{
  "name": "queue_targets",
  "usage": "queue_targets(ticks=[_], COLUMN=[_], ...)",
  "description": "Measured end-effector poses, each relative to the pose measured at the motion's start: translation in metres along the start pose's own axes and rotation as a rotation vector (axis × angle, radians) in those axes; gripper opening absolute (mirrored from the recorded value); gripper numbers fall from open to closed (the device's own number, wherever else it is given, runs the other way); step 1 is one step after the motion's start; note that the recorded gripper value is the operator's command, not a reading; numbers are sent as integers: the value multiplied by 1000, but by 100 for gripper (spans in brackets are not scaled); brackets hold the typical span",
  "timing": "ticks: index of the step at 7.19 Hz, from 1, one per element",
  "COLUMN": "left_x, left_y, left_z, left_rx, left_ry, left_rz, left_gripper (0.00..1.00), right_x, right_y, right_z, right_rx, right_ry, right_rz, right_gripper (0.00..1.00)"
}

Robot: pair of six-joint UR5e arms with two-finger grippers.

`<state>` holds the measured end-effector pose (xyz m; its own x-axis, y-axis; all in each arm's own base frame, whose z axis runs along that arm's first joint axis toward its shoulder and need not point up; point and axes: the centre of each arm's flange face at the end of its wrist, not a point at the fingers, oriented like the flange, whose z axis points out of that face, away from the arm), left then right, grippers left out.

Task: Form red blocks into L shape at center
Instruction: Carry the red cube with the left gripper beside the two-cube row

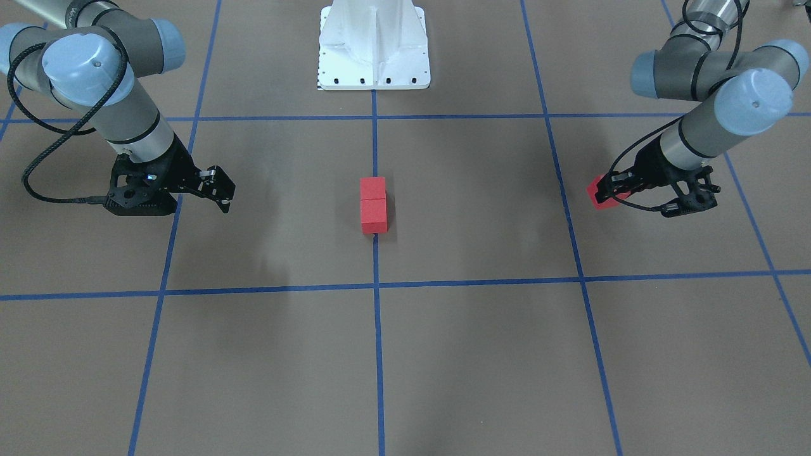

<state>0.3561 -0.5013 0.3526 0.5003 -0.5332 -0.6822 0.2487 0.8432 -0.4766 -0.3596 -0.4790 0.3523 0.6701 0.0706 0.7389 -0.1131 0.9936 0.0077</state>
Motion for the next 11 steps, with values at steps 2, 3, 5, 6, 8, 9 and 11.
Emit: queue_targets(ticks=[2, 3, 5, 6, 8, 9, 11], left_x=[92, 134, 183, 198, 228, 233, 222], left_y=[61, 79, 95, 100, 108, 112, 112], left_z=[23, 34, 53, 58, 73, 80, 91], left_rx=[6, 22, 54, 62, 79, 80, 84], left_ry=[20, 22, 23, 26, 17, 15, 2], left_rz=[-284, -411, -564, -578, -582, -577, -577], left_gripper=[0, 0, 0, 0, 0, 0, 0], right_x=[1, 1, 2, 2, 2, 2, 2], right_y=[0, 0, 0, 0, 0, 0, 1], right_z=[2, 2, 3, 4, 4, 5, 6], right_rx=[-2, -3, -4, -2, 7, 8, 7], right_ry=[3, 4, 6, 9, 14, 15, 17], right_rz=[1, 1, 2, 2, 1, 1, 1], right_gripper=[100, 100, 100, 100, 100, 100, 100])
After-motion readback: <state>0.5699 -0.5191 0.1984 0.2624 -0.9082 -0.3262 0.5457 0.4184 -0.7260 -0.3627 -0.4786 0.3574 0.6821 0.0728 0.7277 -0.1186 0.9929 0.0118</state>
